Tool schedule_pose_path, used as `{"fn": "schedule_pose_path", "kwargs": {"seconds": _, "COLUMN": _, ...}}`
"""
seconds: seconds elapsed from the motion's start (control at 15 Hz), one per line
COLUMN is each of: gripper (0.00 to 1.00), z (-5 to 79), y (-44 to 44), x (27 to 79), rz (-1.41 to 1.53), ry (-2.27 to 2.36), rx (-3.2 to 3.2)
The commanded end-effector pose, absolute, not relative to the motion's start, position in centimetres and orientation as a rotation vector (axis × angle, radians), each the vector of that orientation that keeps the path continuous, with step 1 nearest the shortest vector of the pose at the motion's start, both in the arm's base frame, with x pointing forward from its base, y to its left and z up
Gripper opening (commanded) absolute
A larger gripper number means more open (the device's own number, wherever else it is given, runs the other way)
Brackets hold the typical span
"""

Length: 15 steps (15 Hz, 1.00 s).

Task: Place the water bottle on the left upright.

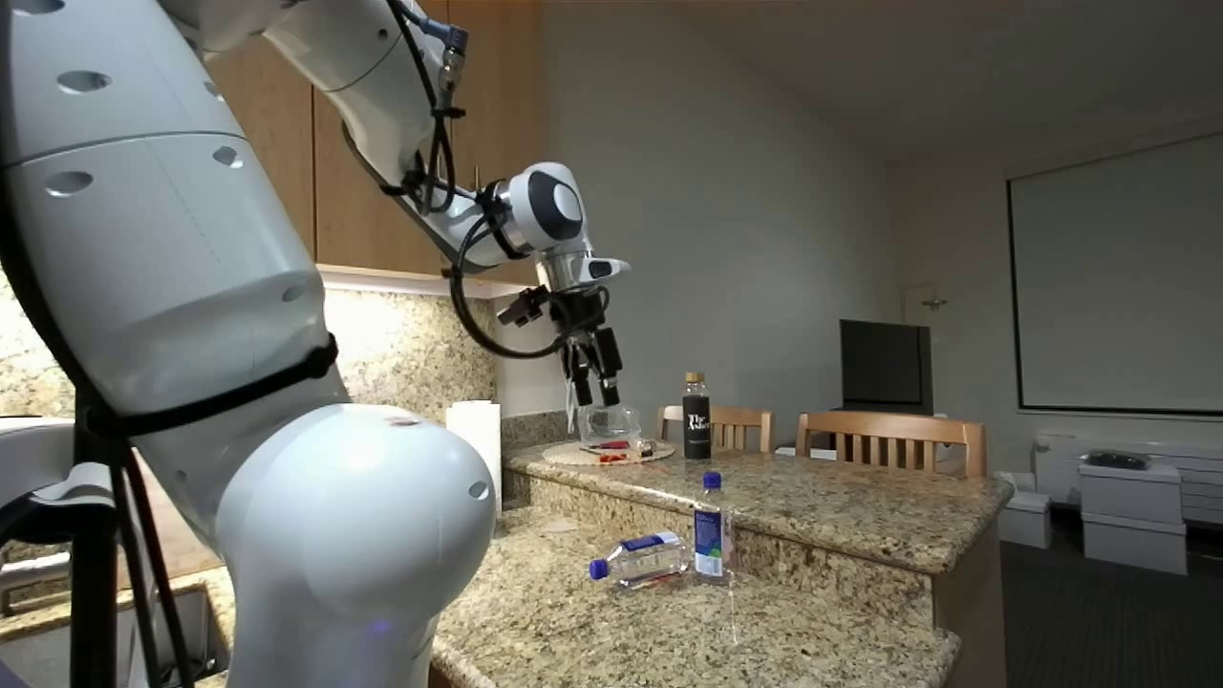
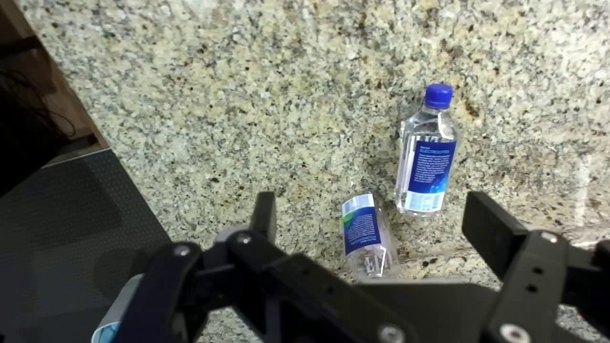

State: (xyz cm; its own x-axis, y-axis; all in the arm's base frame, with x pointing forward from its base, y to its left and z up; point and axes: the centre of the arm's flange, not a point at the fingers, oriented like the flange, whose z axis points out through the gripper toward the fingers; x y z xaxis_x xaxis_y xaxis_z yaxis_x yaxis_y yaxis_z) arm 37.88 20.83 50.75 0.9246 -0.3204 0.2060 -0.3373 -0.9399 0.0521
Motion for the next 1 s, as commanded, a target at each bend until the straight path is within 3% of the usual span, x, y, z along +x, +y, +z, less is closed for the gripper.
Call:
{"fn": "schedule_pose_path", "kwargs": {"seconds": 0.0, "gripper": 1.0, "z": 45.0, "y": 24.9, "x": 36.4, "rz": 0.473, "ry": -0.703, "rx": 2.966}}
{"fn": "schedule_pose_path", "kwargs": {"seconds": 0.2, "gripper": 1.0, "z": 41.6, "y": 27.5, "x": 35.1, "rz": 0.578, "ry": -0.834, "rx": 2.959}}
{"fn": "schedule_pose_path", "kwargs": {"seconds": 0.8, "gripper": 1.0, "z": 41.1, "y": 27.6, "x": 34.3, "rz": 0.481, "ry": -0.814, "rx": 2.989}}
{"fn": "schedule_pose_path", "kwargs": {"seconds": 0.93, "gripper": 1.0, "z": 38.7, "y": 28.7, "x": 32.8, "rz": 0.596, "ry": -0.748, "rx": 2.941}}
